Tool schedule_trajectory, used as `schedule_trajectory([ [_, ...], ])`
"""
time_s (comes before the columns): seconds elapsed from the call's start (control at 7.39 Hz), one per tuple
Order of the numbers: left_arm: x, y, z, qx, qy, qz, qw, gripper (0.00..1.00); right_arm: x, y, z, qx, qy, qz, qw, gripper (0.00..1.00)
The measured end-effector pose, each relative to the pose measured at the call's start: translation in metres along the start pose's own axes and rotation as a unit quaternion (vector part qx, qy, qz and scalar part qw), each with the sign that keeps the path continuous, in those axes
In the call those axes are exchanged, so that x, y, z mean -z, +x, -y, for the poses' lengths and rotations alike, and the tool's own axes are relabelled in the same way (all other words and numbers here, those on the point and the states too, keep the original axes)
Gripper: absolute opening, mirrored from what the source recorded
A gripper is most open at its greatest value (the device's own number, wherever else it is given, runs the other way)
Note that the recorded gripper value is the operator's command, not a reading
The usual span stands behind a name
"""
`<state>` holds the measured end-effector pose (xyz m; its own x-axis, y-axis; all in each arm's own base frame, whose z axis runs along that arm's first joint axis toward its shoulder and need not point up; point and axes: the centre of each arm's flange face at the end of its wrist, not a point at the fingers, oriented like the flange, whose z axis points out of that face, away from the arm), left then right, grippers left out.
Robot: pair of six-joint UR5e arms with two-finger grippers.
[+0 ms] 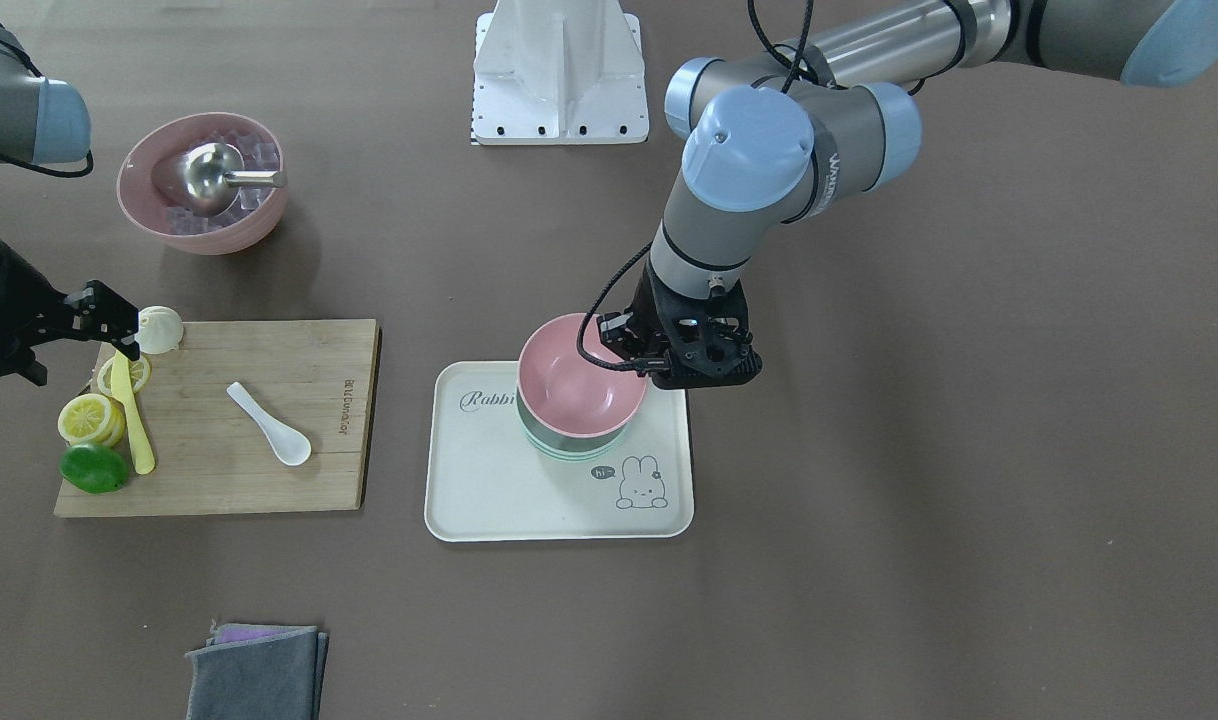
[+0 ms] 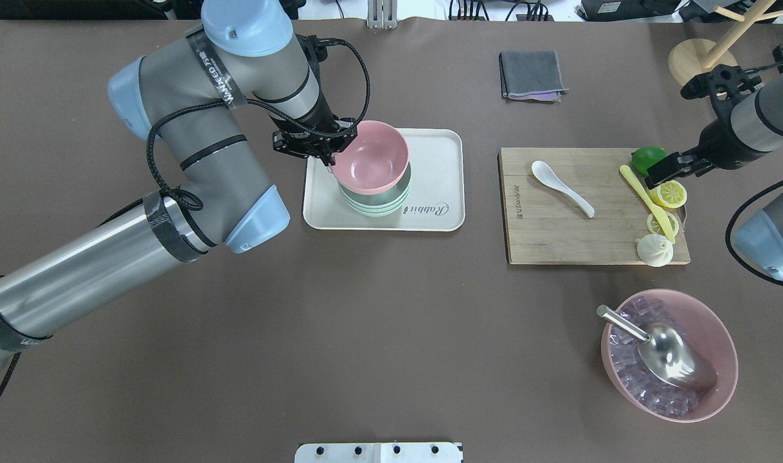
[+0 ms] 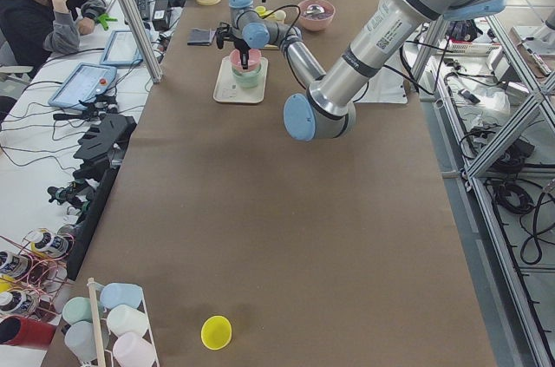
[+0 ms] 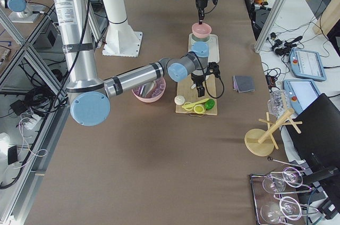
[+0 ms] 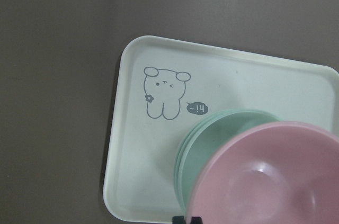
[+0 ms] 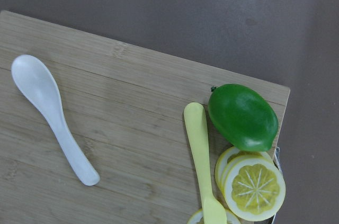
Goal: Stack pink bowl on green and place spoon
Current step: 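Lower the pink bowl onto the green bowls and open the left gripper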
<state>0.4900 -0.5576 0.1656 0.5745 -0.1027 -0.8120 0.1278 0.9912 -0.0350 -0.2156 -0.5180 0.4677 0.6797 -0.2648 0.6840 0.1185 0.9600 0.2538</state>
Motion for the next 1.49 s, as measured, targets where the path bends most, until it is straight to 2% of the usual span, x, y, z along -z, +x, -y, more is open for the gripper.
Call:
schedule_trajectory([
  [0.54, -0.027, 0.003, -0.008, 0.001, 0.0, 0.002, 1.0, 0.0, 0.0, 0.0, 0.0, 0.0, 0.0, 0.0, 1.0, 1.0],
  [1.22, -0.038, 0.003, -0.01, -0.005, 0.005, -0.002, 1.0, 0.0, -0.001, 0.0, 0.0, 0.0, -0.001, 0.0, 1.0, 1.0],
  [1.35, -0.039, 0.003, -0.01, -0.006, 0.006, -0.004, 1.0, 0.22, -0.001, 0.0, 0.0, 0.0, -0.001, 0.0, 1.0, 1.0],
  [1.49, -0.039, 0.003, -0.01, -0.01, 0.008, -0.009, 0.9999, 0.8, -0.001, 0.0, 0.0, 0.0, 0.0, 0.0, 1.0, 1.0],
])
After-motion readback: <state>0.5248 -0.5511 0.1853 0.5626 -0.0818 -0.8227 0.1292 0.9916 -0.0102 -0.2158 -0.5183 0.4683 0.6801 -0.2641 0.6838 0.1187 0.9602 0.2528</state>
